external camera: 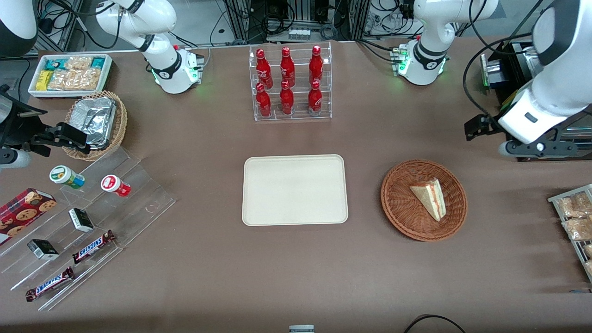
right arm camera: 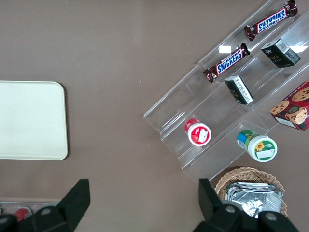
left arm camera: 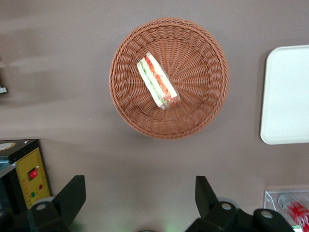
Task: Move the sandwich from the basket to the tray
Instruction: 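Move the open left gripper over the wrapped sandwich in the basket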
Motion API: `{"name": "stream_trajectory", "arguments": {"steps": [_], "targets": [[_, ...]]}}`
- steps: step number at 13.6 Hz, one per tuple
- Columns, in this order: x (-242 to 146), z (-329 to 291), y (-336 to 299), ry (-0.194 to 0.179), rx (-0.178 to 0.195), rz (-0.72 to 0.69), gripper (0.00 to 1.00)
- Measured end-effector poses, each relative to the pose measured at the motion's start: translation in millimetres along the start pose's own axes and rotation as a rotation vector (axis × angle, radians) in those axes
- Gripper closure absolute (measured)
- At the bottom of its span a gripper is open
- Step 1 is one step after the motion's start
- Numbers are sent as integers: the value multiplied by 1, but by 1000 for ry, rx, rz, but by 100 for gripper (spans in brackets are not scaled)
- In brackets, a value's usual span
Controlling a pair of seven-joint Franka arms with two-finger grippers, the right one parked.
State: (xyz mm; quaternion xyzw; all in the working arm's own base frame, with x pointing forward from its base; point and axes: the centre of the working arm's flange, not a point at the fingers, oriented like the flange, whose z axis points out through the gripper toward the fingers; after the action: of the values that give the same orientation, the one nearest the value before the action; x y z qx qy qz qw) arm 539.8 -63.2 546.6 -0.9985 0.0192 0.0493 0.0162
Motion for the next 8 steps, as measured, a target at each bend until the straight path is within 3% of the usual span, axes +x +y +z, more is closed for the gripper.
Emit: {"name": "stream_trajectory", "arguments": {"steps": [8], "targets": [[-1,91,2,64,-12,-229,0]]}}
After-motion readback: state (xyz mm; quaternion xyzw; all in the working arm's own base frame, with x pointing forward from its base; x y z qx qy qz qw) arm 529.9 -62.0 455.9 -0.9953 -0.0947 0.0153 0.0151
